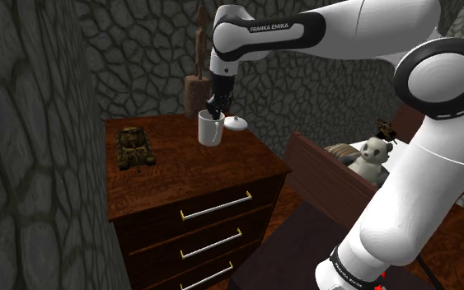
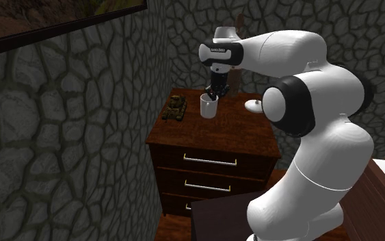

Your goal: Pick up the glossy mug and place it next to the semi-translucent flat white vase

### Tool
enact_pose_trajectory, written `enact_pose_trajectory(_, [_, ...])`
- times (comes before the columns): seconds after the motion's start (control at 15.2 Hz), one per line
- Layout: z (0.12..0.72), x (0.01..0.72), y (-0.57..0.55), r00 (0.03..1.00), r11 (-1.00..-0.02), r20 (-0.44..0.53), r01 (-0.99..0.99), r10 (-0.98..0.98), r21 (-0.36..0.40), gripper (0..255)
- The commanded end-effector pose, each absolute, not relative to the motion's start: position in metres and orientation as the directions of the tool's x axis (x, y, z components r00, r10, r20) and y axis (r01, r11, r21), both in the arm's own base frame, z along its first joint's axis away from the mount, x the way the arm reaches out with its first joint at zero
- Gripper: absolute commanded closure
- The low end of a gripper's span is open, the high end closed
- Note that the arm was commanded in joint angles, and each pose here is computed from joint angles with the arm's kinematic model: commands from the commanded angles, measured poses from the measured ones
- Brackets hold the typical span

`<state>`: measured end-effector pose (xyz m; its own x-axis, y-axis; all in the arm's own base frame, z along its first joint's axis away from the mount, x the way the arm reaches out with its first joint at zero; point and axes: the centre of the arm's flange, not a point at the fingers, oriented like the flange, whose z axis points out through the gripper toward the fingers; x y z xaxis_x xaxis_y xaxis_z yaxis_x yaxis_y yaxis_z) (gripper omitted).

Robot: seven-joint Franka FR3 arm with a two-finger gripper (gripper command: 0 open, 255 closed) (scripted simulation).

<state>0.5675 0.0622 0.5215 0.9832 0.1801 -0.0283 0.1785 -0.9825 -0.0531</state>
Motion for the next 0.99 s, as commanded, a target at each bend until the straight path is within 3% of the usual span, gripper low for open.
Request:
enact_pose_trajectory(0.0, [0.521,0.569,0.038,0.983,-0.982,-0.028,0.180,0.181,-0.053,255])
enact_pose_trajectory(0.92, [0.522,0.577,-0.146,0.983,-0.982,-0.028,0.180,0.181,-0.053,255])
